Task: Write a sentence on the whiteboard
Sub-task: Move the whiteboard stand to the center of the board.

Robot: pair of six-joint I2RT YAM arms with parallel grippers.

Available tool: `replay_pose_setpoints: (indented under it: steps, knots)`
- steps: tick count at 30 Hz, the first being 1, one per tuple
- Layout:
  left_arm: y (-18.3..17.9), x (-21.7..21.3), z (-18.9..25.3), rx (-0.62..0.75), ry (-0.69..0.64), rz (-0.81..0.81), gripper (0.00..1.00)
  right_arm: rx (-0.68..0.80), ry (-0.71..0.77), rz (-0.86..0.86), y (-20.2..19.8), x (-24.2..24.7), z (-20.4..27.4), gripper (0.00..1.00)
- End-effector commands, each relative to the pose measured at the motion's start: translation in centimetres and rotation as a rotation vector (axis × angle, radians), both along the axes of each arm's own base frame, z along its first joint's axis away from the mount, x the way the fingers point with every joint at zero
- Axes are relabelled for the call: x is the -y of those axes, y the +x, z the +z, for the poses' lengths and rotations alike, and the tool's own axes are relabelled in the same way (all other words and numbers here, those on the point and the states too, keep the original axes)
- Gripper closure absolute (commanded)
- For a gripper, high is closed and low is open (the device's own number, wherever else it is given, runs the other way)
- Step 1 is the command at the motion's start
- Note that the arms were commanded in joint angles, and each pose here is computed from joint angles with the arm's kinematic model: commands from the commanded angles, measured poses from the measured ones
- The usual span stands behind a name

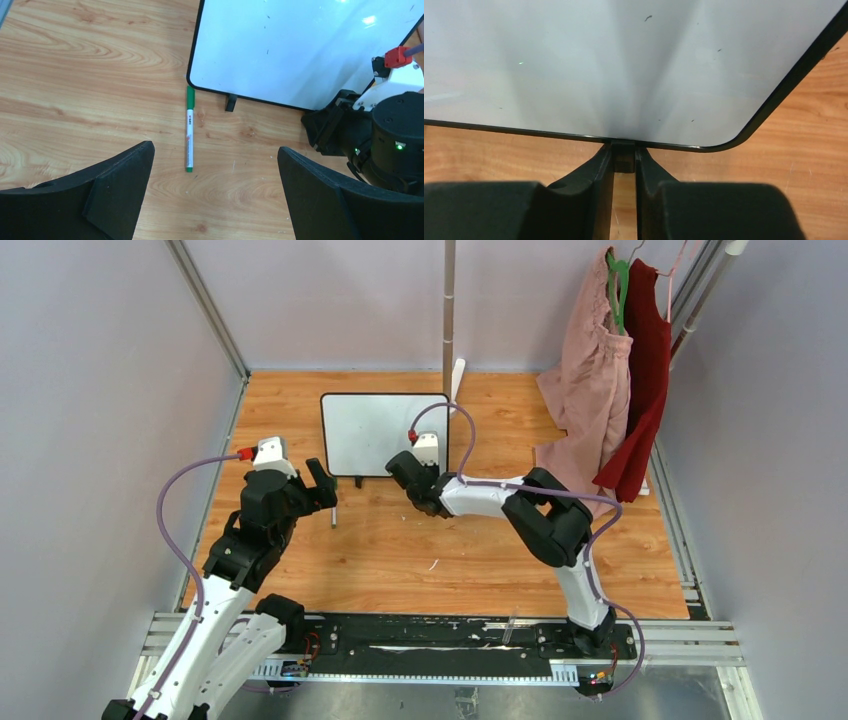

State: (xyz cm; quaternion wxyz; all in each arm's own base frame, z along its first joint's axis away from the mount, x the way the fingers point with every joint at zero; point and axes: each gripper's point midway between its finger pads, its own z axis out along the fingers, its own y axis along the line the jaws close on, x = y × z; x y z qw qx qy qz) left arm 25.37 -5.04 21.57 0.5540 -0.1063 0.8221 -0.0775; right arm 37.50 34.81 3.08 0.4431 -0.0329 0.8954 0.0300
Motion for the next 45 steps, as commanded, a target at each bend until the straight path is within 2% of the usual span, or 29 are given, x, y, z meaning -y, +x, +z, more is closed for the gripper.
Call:
replay_pose_setpoints:
  steps: [1, 13, 23, 27, 38, 45]
  knots:
    - [0.3, 0.0, 0.4, 0.023, -0.01, 0.012, 0.01, -0.084, -0.076, -0.016, -3.4, 2.3, -2.3, 1.0]
    - [0.3, -0.1, 0.2, 0.016, -0.005, 0.013, 0.01, -0.112, -0.096, -0.043, -6.8, 6.0, -2.3, 1.0]
    - [0.5, 0.2, -0.1, 0.007, -0.003, 0.004, 0.01, -0.119, -0.151, -0.068, -10.5, 12.7, -2.8, 1.0]
    - [0.5, 0.2, -0.1, 0.006, -0.002, 0.002, 0.01, -0.121, -0.111, -0.1, -11.5, 14.7, -2.6, 1.0]
    - [0.8, 0.3, -0.6, -0.011, 0.004, 0.0, 0.01, -0.12, -0.13, -0.109, -12.6, 17.5, -1.9, 1.0]
    - [0.8, 0.4, -0.7, -0.017, 0.005, -0.007, 0.01, -0.133, -0.12, -0.072, -13.1, 17.1, -1.9, 1.0]
